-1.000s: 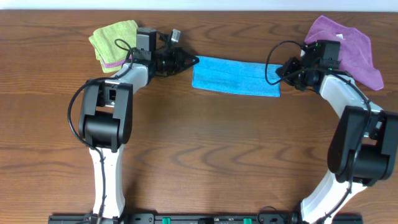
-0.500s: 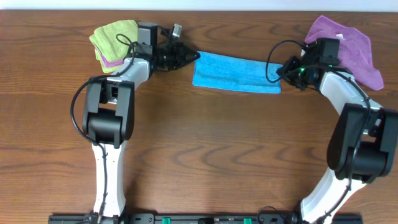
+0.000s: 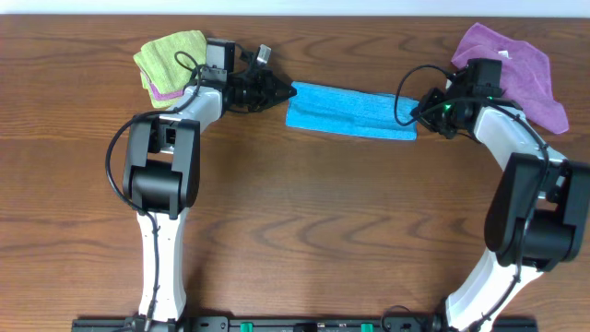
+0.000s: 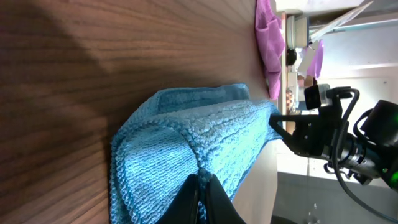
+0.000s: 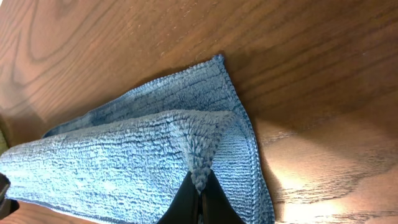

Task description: Fold the cloth

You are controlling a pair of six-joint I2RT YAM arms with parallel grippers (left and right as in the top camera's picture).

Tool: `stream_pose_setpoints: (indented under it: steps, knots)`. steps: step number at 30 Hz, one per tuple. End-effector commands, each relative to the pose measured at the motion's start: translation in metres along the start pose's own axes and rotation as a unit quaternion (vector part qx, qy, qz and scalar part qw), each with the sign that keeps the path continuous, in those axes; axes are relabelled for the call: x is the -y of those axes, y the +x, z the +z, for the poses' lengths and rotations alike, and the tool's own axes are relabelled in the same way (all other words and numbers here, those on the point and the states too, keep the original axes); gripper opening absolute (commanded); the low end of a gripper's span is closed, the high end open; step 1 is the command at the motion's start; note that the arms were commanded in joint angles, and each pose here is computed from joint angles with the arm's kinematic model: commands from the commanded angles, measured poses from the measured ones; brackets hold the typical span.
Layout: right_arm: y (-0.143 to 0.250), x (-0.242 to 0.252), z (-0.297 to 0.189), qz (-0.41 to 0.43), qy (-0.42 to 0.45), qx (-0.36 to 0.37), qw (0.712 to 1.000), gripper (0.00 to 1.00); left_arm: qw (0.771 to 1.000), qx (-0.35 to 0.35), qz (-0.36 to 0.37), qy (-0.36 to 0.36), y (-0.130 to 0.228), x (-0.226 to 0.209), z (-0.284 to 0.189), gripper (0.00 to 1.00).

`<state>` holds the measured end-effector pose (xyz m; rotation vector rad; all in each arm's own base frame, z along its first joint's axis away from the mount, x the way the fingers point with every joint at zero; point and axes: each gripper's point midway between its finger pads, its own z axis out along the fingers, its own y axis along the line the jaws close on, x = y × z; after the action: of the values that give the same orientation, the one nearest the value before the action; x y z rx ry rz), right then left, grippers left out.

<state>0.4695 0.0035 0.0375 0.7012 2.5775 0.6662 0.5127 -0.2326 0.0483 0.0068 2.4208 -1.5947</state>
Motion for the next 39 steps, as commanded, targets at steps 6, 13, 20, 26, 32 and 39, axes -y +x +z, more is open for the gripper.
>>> stream_pose_setpoints:
  steps: [6, 13, 20, 26, 32, 39]
  knots:
    - [-0.010, 0.012, 0.004, -0.002, 0.024, 0.015, 1.000, 0.18, 1.000, 0.011, 0.011, -0.010, -0.007, -0.006, -0.003, 0.06]
    - [-0.012, 0.011, 0.003, -0.002, 0.022, 0.019, 1.000, 0.53, 1.000, 0.011, 0.012, -0.009, -0.008, -0.005, -0.003, 0.64]
    - [-0.012, 0.011, 0.003, -0.002, 0.021, 0.018, 1.000, 0.72, 1.000, 0.010, 0.018, -0.001, -0.008, -0.001, -0.003, 0.95]
    - [-0.011, 0.009, 0.003, -0.002, 0.016, 0.016, 1.000, 0.78, 0.998, 0.010, 0.052, 0.033, -0.021, 0.026, -0.006, 0.95]
    - [-0.011, 0.006, 0.001, -0.003, 0.012, 0.017, 1.000, 0.84, 0.996, 0.021, 0.076, 0.040, -0.035, 0.048, -0.013, 0.96]
    - [-0.011, 0.006, 0.000, -0.002, 0.011, 0.016, 1.000, 0.86, 0.992, 0.018, 0.119, 0.041, -0.031, 0.085, -0.022, 0.95]
